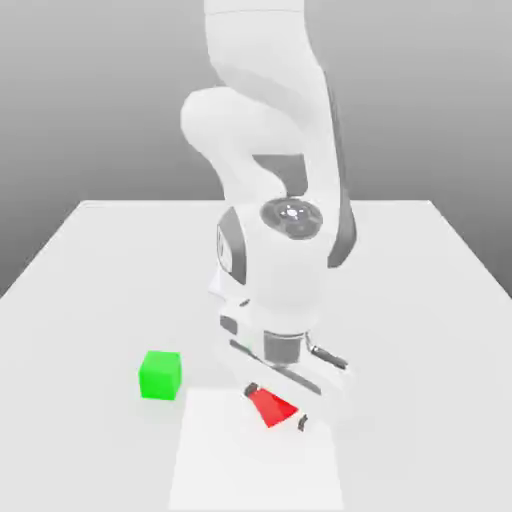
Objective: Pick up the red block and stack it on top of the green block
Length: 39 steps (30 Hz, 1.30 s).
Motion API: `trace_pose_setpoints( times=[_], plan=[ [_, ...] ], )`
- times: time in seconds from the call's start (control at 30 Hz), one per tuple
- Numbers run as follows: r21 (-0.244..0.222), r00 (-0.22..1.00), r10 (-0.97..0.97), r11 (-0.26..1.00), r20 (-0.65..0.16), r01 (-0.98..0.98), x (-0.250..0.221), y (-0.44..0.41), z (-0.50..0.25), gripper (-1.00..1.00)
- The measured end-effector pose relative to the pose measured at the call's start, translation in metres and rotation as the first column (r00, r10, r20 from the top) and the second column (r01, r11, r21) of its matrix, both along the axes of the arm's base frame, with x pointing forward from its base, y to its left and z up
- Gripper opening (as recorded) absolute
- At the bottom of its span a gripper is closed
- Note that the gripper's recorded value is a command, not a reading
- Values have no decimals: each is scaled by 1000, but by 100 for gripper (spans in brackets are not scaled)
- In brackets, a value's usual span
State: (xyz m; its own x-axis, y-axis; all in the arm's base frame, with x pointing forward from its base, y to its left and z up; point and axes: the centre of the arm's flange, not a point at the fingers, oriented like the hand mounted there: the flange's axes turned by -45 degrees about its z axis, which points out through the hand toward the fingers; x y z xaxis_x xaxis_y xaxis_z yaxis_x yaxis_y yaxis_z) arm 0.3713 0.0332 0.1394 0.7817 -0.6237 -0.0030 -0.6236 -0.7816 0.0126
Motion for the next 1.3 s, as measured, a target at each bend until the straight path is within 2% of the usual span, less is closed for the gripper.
trace_pose_setpoints(
  times=[0.23, 0.5, 0.7, 0.9, 1.1, 1.3],
  plan=[
    [1, 1000, 0, 1000, 3, 0, 0, 0, 0, -100],
    [-59, 998, 9, 998, -62, -13, -3, -4, 3, -100],
    [-78, 998, 6, 997, -69, -11, -1, -7, 18, -100],
    [-60, 999, 1, 998, -42, -4, 1, -6, 41, -100],
    [-3, 1000, 8, 1000, 4, -8, 0, 1, 68, -100],
    [-7, 997, -80, 997, 10, 80, -39, -114, 96, -100]
  ],
)
